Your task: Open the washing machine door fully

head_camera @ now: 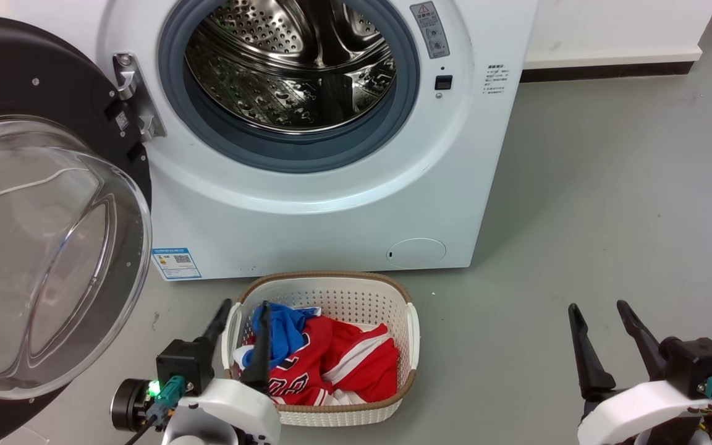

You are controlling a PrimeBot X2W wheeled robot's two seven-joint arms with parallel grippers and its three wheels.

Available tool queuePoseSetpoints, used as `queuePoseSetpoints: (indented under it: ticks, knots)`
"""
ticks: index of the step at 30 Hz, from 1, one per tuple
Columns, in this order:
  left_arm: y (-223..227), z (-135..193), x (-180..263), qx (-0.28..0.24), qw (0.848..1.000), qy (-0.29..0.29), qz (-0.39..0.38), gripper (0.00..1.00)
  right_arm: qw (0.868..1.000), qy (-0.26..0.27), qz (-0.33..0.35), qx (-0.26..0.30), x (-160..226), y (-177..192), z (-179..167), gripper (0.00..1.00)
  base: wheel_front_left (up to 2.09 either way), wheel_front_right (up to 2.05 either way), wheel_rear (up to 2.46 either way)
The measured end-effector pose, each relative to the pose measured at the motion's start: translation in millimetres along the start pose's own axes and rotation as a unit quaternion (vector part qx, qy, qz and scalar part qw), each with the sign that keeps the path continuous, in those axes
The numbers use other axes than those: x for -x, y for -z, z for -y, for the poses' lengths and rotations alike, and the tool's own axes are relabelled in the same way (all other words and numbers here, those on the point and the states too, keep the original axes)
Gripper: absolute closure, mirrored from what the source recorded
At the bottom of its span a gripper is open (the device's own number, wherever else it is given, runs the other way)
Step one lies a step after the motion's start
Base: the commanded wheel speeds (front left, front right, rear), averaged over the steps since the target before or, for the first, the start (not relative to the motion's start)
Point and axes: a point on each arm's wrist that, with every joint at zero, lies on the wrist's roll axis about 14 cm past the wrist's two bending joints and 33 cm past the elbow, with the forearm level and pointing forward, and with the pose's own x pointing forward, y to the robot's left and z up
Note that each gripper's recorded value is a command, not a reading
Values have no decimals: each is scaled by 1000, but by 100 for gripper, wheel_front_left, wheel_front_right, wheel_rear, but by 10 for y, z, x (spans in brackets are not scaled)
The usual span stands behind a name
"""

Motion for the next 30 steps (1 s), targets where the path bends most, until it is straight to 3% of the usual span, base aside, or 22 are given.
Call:
queuePoseSetpoints:
  ticks: [13, 30]
  knots:
    - [-47, -165, 80, -1, 999, -42, 15, 0, 1000, -8, 7, 0, -24, -25, -48, 0, 0, 0, 0]
    - [-76, -163, 120, -6, 999, -41, 22, 0, 1000, -16, 7, -4, -19, 0, -99, 0, 0, 0, 0]
